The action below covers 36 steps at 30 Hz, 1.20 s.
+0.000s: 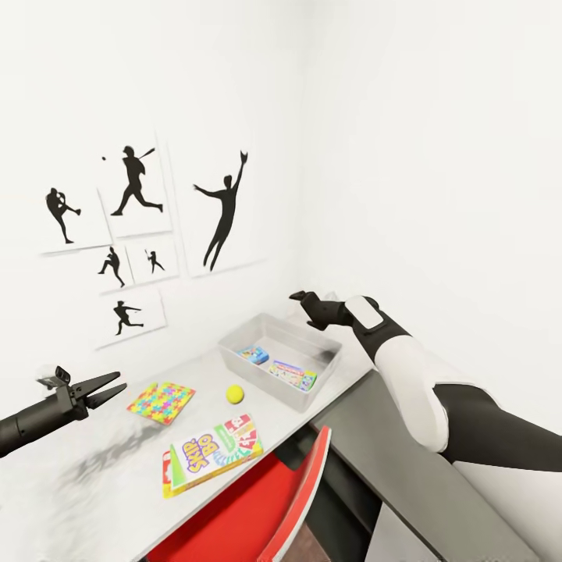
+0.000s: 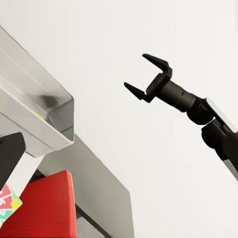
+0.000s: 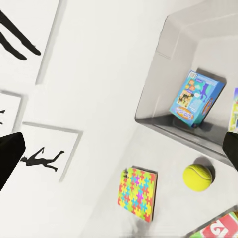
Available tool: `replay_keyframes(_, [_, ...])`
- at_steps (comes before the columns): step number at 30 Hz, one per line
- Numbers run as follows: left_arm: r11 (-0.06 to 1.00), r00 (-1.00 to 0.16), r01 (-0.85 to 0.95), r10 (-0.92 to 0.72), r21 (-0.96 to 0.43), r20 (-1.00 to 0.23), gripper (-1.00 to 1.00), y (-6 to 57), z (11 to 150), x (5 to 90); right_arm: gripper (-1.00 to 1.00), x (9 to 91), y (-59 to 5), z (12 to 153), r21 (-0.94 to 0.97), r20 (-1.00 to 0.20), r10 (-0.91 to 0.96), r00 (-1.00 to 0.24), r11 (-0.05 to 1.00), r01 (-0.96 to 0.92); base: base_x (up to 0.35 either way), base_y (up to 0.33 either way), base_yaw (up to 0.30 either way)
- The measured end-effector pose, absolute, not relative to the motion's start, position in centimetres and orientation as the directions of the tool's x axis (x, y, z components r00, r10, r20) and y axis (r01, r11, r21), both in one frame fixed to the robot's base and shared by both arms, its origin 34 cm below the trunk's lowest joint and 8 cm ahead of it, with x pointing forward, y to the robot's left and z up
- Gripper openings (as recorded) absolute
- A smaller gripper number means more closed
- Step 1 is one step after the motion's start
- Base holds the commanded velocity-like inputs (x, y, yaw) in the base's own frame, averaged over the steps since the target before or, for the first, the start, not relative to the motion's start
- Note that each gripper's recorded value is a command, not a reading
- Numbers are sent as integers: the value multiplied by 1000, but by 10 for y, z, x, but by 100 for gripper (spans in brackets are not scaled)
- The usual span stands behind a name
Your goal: Put all the toys in the child's room - the three board games (two on the bed and one on the table), the two jigsaw puzzles on the table, and the tennis ball on the table - inside the toy box on the table in the child's room.
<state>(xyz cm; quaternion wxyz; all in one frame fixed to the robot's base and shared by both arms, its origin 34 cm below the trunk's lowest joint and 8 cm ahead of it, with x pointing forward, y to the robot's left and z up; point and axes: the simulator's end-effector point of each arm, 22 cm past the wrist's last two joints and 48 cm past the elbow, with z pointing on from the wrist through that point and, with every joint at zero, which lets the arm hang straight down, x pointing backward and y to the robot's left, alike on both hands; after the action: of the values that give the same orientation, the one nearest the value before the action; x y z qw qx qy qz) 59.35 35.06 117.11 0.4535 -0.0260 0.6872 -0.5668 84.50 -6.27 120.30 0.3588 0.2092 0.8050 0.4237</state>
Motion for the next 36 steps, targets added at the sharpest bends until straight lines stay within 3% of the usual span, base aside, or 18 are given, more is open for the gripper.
replay_keyframes(36, [351, -584, 481, -555, -803, -592, 100, 352, 1172, 593, 100, 845, -62, 1203, 834, -398, 640, -657, 551, 31, -9, 0, 0])
